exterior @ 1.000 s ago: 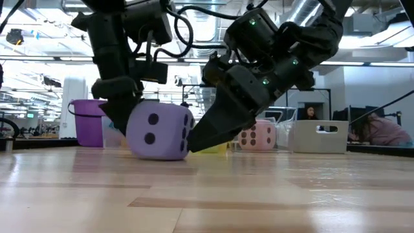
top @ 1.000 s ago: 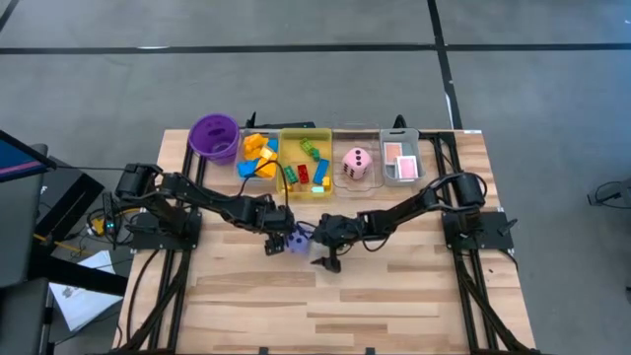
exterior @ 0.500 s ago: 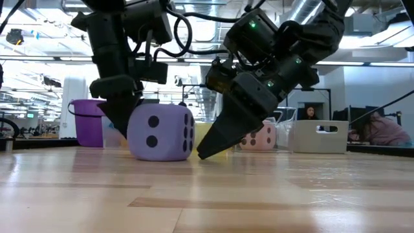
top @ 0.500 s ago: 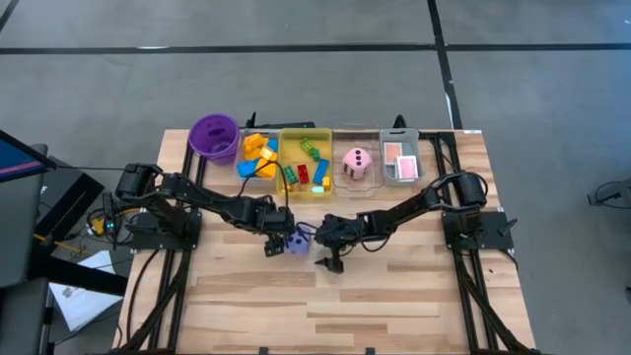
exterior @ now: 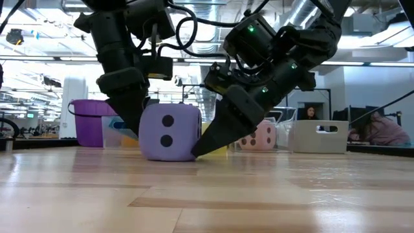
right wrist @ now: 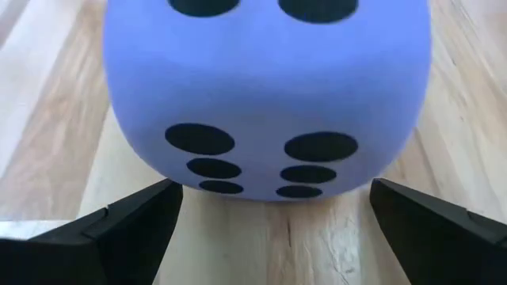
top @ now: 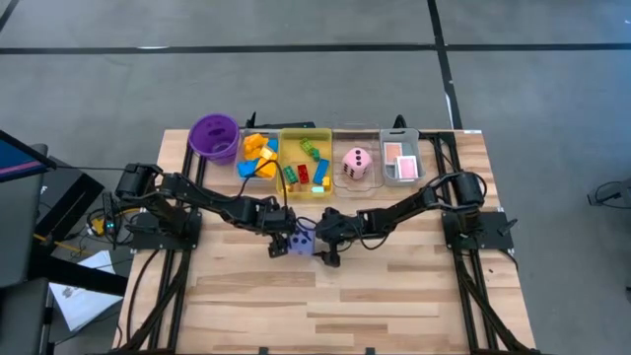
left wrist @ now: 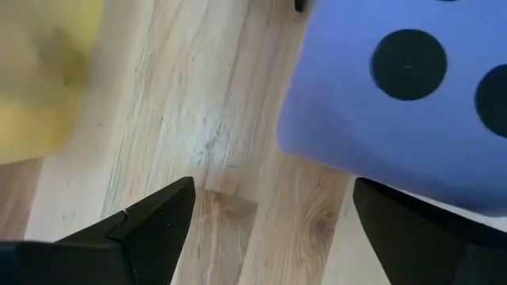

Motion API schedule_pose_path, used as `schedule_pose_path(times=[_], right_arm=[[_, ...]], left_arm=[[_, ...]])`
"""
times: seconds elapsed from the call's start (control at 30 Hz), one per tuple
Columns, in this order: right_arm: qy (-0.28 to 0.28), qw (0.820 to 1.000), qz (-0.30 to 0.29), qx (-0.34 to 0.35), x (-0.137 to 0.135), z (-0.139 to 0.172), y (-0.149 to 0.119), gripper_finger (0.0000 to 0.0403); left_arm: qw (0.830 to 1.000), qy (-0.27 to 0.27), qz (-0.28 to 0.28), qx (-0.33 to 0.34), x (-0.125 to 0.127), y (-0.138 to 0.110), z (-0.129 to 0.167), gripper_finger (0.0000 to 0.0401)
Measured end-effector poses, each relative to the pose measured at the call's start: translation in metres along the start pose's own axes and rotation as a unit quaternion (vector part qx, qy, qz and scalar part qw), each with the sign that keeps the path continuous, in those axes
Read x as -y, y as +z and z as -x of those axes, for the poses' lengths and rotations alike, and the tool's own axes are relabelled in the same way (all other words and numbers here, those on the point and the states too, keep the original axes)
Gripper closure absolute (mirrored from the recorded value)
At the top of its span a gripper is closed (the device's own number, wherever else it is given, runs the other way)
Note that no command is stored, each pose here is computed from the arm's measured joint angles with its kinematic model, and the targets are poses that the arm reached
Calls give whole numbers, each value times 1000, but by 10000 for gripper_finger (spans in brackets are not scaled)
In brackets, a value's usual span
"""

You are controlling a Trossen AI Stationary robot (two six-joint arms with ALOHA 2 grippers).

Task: Pick & Place Toys
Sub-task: Put the purple dice into the right transparent bin

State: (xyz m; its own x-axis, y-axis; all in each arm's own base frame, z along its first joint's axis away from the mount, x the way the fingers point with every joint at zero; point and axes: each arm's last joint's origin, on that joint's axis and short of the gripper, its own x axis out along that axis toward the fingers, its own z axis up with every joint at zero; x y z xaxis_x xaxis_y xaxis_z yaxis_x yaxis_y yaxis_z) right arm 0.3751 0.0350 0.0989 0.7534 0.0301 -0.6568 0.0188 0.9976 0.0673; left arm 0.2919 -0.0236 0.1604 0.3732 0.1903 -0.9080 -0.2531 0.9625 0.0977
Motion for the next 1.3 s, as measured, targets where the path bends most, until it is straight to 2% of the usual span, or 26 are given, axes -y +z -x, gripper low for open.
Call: schedule_pose_path(times=[0.4,0.63,0.77,0.93,1.07,1.3], right_arm=[[26,999,6,36,-8,0,6,3],[23,999,7,32,-10,0,5,3],[7,1000,-19,-1,-3,0,0,3],[1,997,-71,-23,8,1,0,3],[27,997,-74,-18,6,1,0,3],[36,997,-68,-22,-6,1,-2,3]], left_arm=[[999,-4,18,33,1,6,0,64],[999,4,33,29,1,5,0,64],[999,5,35,22,0,4,0,64],[998,7,66,18,0,3,0,64],[998,8,68,14,0,2,0,64],[998,7,67,7,0,1,0,64]])
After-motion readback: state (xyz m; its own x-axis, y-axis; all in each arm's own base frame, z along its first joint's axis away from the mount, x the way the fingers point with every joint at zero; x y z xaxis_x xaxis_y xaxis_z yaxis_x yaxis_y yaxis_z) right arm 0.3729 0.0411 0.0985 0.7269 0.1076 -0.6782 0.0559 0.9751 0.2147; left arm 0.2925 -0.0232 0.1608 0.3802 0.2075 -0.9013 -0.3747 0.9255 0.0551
